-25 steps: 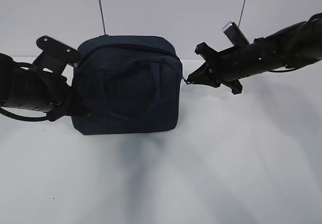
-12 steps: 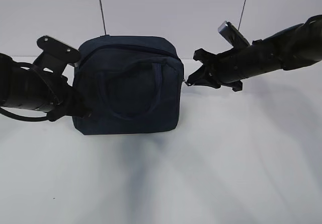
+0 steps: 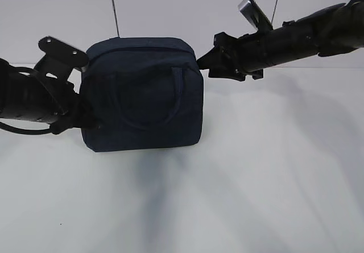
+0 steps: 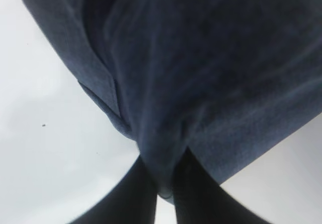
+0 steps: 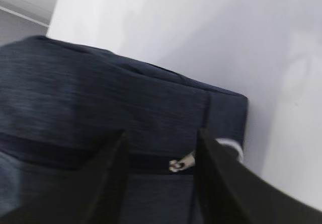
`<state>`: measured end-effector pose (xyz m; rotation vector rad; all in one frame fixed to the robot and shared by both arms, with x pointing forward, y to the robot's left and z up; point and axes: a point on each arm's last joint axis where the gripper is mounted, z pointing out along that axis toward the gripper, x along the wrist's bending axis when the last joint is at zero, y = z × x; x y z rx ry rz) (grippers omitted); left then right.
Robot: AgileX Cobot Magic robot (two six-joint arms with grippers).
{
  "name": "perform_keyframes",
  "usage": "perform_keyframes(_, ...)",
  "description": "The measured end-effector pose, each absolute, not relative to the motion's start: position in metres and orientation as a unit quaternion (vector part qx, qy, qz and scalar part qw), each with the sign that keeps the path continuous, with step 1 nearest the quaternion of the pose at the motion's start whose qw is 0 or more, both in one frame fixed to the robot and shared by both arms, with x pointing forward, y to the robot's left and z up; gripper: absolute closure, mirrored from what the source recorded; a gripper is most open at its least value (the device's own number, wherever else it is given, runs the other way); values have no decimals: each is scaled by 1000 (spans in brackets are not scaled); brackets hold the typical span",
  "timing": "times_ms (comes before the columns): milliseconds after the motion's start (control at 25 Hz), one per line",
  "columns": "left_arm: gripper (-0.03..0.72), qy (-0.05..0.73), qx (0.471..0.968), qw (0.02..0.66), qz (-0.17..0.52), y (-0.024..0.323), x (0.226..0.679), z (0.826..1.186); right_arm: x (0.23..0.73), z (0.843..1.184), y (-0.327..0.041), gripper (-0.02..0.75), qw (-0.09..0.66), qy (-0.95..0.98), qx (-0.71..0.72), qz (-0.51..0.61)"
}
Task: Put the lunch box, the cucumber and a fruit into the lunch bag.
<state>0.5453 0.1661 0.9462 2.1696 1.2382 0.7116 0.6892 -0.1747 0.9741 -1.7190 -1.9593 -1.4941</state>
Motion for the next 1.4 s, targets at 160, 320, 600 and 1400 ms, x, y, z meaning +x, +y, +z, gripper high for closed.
perform_keyframes(160, 567, 456, 797, 286, 276, 167, 543, 961, 690, 991, -169, 339, 95, -656, -545, -513)
perform_keyframes(320, 462, 453, 783, 310, 292, 170, 538, 983, 691, 1008, -164, 335, 121, -660, -521, -528)
perform_keyframes(600, 382, 468, 743, 365, 310, 175, 526, 1021, 690, 1022, -161, 335, 137, -667, -497, -538)
perform_keyframes(1400, 379, 439, 699, 512, 239, 164, 499, 1070, 691, 1055, -164, 335, -90, -779, -257, -565)
